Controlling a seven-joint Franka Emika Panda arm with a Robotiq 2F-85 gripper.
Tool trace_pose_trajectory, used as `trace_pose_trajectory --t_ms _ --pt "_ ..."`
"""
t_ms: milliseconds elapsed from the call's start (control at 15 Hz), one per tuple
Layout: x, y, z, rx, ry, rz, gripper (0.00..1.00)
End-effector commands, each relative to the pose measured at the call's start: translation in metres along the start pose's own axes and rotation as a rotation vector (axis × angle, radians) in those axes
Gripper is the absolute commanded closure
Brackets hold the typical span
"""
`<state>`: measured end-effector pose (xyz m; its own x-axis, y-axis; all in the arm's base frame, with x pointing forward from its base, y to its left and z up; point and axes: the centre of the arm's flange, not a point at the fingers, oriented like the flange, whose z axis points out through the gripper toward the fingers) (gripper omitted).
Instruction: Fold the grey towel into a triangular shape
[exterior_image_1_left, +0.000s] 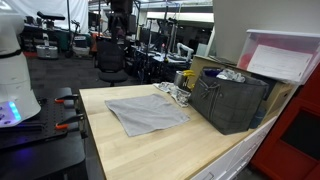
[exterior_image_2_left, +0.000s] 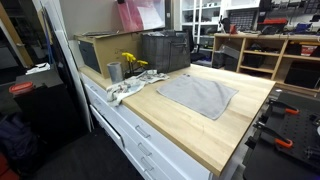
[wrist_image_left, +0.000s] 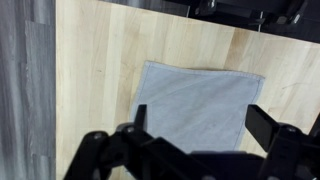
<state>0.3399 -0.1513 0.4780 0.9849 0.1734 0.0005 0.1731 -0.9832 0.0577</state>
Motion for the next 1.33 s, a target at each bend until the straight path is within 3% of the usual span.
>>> trace_pose_trajectory --t_ms 0,267,333,533,1267 --pt "0.054 0.003 0.049 0.008 -0.064 0.01 0.0" --pt "0.087 -0.003 0.097 0.019 -0.193 -0.013 0.0" --pt "0.06 -0.009 0.089 0.002 -0.136 -0.015 0.0" --pt "0.078 -0.01 0.11 0.008 -0.19 -0.029 0.0" --pt "0.081 -0.008 0.107 0.005 -0.189 -0.027 0.0"
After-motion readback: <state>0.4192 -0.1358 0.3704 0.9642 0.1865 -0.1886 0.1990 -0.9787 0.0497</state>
